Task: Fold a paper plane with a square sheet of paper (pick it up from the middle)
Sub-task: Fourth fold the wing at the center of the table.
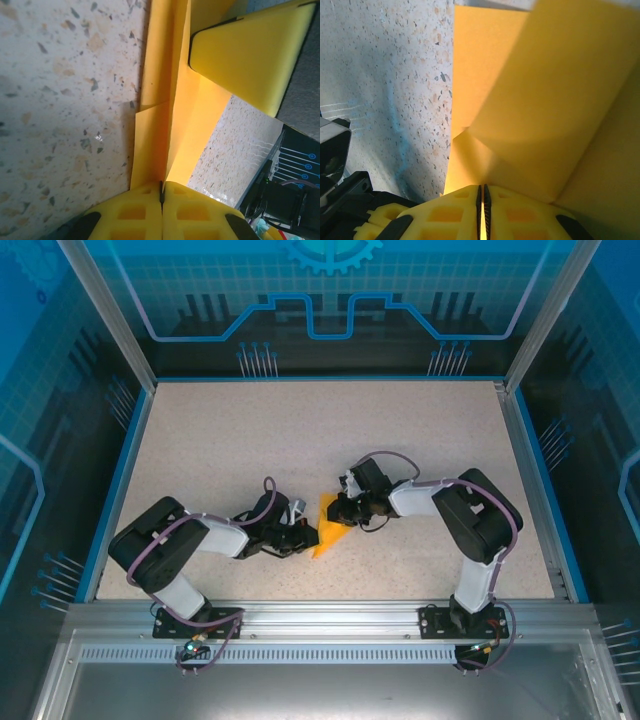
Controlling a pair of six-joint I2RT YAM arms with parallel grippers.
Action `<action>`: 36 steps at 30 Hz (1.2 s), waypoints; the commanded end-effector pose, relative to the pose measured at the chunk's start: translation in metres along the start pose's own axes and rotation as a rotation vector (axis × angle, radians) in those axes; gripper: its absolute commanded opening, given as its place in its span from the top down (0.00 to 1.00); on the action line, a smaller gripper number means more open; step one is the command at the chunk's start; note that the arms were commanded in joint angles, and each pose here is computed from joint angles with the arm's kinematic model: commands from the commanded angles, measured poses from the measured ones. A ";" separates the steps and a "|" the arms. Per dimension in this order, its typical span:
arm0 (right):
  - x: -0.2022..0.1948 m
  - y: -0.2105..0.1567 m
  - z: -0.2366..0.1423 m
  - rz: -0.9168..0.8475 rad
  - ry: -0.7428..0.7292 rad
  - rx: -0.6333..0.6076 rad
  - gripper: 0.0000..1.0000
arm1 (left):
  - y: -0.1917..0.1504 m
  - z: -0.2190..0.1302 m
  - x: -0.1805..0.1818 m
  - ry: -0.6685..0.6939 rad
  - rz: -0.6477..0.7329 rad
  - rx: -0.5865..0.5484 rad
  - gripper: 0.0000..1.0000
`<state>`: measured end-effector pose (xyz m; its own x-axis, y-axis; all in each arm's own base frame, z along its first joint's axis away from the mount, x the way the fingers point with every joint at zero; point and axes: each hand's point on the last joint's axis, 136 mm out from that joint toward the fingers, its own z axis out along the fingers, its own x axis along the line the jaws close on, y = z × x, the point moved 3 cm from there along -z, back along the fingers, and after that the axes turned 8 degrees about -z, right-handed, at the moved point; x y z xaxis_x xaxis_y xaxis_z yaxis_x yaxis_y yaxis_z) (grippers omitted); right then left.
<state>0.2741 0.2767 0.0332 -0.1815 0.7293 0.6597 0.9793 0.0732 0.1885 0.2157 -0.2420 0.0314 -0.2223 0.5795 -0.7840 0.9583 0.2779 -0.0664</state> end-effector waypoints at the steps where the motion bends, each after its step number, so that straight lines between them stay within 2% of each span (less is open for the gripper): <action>1: -0.026 -0.015 0.009 0.039 -0.109 0.061 0.88 | -0.008 0.005 0.028 0.128 -0.036 0.030 0.92; 10: -0.024 -0.017 0.009 0.024 -0.098 0.071 0.88 | -0.009 -0.001 0.022 0.114 -0.020 0.017 0.85; 15: -0.004 -0.008 0.002 -0.015 -0.015 0.040 0.86 | -0.007 -0.005 0.025 0.125 -0.021 -0.018 1.00; 25: 0.027 0.004 -0.005 -0.071 0.129 0.004 0.83 | -0.006 -0.003 0.044 0.165 -0.112 -0.057 1.00; 36: 0.023 0.008 0.007 -0.050 0.135 0.024 0.84 | -0.006 -0.003 0.046 0.175 -0.137 -0.056 1.00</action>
<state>0.2762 0.2921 0.0467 -0.2409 0.6425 0.7275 0.9688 0.1138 0.2202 0.2157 -0.2375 0.0314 -0.2619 0.5746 -0.7754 0.9400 0.3341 -0.0699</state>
